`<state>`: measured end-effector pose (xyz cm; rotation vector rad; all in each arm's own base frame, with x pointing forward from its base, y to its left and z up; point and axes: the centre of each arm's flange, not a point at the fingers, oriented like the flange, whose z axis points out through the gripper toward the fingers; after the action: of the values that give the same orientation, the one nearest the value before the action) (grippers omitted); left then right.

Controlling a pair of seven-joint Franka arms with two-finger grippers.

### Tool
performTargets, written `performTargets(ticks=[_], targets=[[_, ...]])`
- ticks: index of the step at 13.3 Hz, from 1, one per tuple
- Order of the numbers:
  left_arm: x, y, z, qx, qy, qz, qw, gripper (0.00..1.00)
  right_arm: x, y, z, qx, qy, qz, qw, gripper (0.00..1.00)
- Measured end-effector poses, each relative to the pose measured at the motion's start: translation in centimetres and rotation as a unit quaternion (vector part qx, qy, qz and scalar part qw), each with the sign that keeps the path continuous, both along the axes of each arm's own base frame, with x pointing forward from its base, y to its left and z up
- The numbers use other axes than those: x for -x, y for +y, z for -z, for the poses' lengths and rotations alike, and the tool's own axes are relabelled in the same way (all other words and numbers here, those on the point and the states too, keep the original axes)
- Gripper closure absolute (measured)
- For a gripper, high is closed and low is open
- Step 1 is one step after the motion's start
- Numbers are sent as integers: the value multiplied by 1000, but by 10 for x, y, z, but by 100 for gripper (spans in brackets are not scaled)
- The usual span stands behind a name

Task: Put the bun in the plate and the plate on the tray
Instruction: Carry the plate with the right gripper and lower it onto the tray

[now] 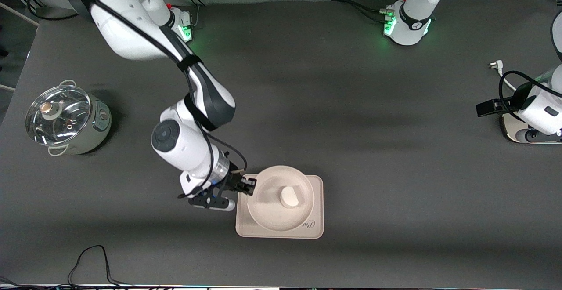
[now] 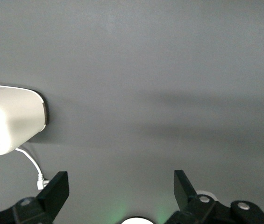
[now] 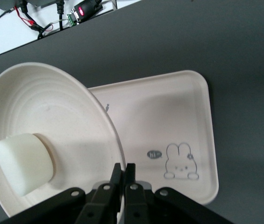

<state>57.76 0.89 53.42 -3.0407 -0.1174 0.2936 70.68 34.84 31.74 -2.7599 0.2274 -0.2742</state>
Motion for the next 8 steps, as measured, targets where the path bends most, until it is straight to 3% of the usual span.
performTargets(ticks=[2,4,8], targets=[[0,-3,0,0,0,2,1000,0,-10,1,43,-7,-15,2,1000,96],[0,-6,1,0,1,5,1000,0,-10,-1,86,-3,-6,6,1000,96],[0,-6,1,0,1,5,1000,0,-11,-1,132,-14,-19,18,1000,96]])
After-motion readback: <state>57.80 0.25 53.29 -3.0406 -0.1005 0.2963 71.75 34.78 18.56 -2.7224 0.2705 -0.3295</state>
